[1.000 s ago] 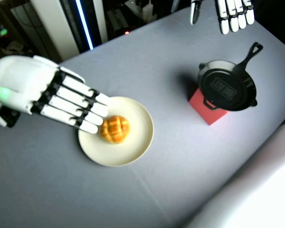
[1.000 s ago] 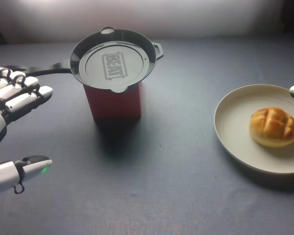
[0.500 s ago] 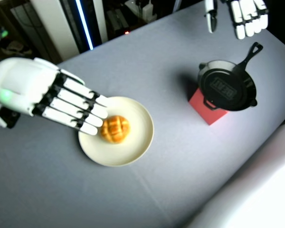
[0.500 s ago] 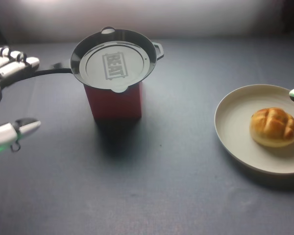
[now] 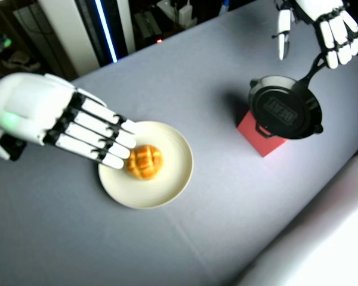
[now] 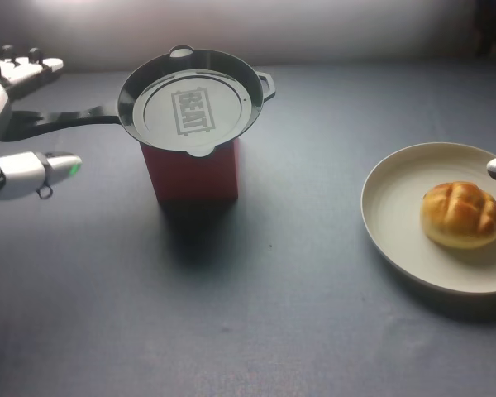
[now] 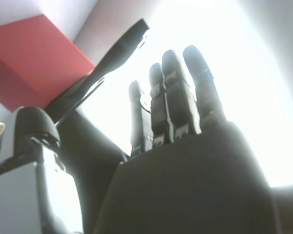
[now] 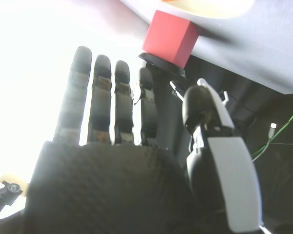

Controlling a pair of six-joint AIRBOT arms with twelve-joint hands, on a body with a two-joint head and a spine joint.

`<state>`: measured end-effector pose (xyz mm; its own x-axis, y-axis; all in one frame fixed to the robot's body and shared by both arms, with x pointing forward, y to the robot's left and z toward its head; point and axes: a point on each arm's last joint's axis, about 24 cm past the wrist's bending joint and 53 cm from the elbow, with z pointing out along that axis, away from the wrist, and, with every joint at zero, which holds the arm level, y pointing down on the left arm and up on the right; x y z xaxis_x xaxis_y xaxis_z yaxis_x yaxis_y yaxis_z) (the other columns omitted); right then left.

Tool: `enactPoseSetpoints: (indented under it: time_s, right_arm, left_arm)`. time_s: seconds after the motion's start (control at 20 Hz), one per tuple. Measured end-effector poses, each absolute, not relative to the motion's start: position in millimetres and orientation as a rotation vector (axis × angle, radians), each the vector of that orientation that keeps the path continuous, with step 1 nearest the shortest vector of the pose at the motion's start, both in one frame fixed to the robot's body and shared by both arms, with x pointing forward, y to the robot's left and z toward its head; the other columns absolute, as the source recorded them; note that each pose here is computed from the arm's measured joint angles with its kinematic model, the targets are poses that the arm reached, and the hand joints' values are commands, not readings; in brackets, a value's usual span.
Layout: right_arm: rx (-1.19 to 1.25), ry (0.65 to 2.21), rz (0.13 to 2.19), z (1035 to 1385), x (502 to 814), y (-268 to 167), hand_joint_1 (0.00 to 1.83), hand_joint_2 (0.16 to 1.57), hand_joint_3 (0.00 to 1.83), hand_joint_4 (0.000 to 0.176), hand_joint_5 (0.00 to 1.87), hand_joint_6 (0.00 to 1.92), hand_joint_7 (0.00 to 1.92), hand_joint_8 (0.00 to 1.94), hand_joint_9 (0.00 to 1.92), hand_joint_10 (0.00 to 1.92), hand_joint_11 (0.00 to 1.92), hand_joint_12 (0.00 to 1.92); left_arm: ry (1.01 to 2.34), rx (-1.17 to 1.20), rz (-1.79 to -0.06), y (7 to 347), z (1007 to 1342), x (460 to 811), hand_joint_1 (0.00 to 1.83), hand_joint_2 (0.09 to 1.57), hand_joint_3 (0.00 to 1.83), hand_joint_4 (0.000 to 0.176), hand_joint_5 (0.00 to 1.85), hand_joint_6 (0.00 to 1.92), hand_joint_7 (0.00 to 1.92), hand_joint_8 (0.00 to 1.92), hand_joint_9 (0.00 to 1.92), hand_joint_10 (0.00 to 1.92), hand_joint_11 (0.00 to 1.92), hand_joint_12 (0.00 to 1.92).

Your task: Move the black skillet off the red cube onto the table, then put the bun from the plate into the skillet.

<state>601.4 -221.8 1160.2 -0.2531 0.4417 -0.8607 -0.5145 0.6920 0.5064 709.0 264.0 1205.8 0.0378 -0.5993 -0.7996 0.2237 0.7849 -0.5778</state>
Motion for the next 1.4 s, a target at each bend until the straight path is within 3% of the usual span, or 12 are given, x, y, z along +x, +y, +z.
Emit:
enactPoseSetpoints:
  time_s: [0.15,0.25,0.4,0.75,0.9,1.1,1.15,1.2,1.25,1.3,1.35,1.4]
  right_arm:
    - [-0.059,1.597,0.905,1156.9,601.1,-220.6,0.48,1.39,0.00,0.022,0.39,0.01,0.34,0.00,0.36,0.01,0.36,0.14]
    - [-0.066,1.608,0.907,1153.8,600.1,-218.6,0.50,1.40,0.00,0.043,0.38,0.00,0.33,0.00,0.35,0.00,0.34,0.13]
    - [-0.071,1.611,0.905,1152.5,600.5,-218.6,0.45,1.40,0.00,0.011,0.39,0.00,0.33,0.00,0.34,0.00,0.34,0.13]
    - [-0.075,1.624,0.903,1147.6,600.9,-217.6,0.45,1.42,0.00,0.000,0.39,0.00,0.34,0.00,0.35,0.00,0.35,0.13]
    - [-0.074,1.630,0.900,1145.9,601.3,-217.9,0.45,1.42,0.00,0.011,0.39,0.00,0.34,0.01,0.36,0.01,0.37,0.15]
    - [-0.072,1.637,0.900,1143.7,601.2,-217.3,0.45,1.42,0.00,0.014,0.39,0.00,0.35,0.00,0.37,0.00,0.38,0.16]
    - [-0.074,1.638,0.901,1143.2,601.0,-216.8,0.49,1.41,0.00,0.000,0.41,0.01,0.37,0.01,0.39,0.01,0.39,0.16]
    - [-0.073,1.638,0.900,1143.1,601.0,-216.9,0.46,1.42,0.00,0.009,0.40,0.00,0.36,0.00,0.38,0.00,0.39,0.17]
    - [-0.071,1.638,0.897,1143.1,601.7,-217.8,0.45,1.42,0.00,0.010,0.40,0.00,0.36,0.00,0.39,0.00,0.39,0.17]
    - [-0.073,1.638,0.895,1143.1,602.2,-218.5,0.45,1.41,0.00,0.018,0.40,0.00,0.36,0.00,0.39,0.01,0.40,0.18]
    - [-0.070,1.639,0.895,1142.9,602.5,-218.6,0.45,1.41,0.00,0.030,0.40,0.00,0.36,0.00,0.38,0.00,0.39,0.17]
    - [-0.068,1.639,0.898,1142.1,602.2,-217.8,0.46,1.42,0.00,0.030,0.39,0.00,0.35,0.00,0.38,0.00,0.38,0.18]
  left_arm:
    - [1.424,-0.337,-0.612,265.2,1206.8,728.0,0.65,1.05,0.00,0.146,0.32,0.00,0.33,0.00,0.32,0.01,0.00,0.85]
    - [1.458,-0.302,-0.586,254.2,1205.7,739.7,0.65,1.04,0.00,0.138,0.33,0.00,0.31,0.00,0.36,0.01,0.00,1.02]
    - [1.501,-0.273,-0.588,237.3,1203.9,752.7,0.65,1.03,0.00,0.135,0.35,0.00,0.36,0.01,0.40,0.01,0.00,0.95]
    - [1.545,-0.295,-0.587,235.6,1193.2,762.6,0.75,1.03,0.00,0.070,0.49,0.01,0.55,0.01,0.52,0.01,0.05,0.94]
    - [1.563,-0.290,-0.598,227.7,1187.2,764.5,0.83,1.03,0.00,0.000,0.66,0.01,0.68,0.00,0.63,0.01,0.06,0.93]
    - [1.570,-0.291,-0.606,222.6,1183.9,765.9,0.90,1.05,0.00,0.000,0.80,0.01,0.81,0.01,0.73,0.01,0.17,0.94]
    - [1.572,-0.293,-0.604,223.2,1183.0,767.0,0.99,1.10,0.00,0.132,0.94,0.79,0.94,0.02,0.84,0.03,0.31,1.06]
    - [1.572,-0.295,-0.605,223.5,1183.0,767.1,1.03,1.12,0.00,0.090,0.95,0.97,1.11,0.10,0.96,0.30,0.51,1.30]
    - [1.571,-0.294,-0.604,223.4,1183.0,767.0,1.03,1.12,0.00,0.106,0.96,1.01,1.20,0.18,0.98,0.60,0.67,1.37]
    - [1.572,-0.295,-0.607,222.5,1183.6,767.8,1.00,1.14,0.00,0.131,0.92,1.10,1.11,0.70,0.97,1.04,0.77,1.56]
    - [1.572,-0.297,-0.608,222.5,1183.8,769.0,0.88,1.13,0.00,0.000,0.86,1.17,1.02,1.28,1.00,1.56,0.93,1.85]
    - [1.574,-0.298,-0.606,223.2,1183.9,770.5,0.85,1.13,0.00,0.000,0.82,1.27,0.97,1.68,1.04,1.85,1.09,1.91]
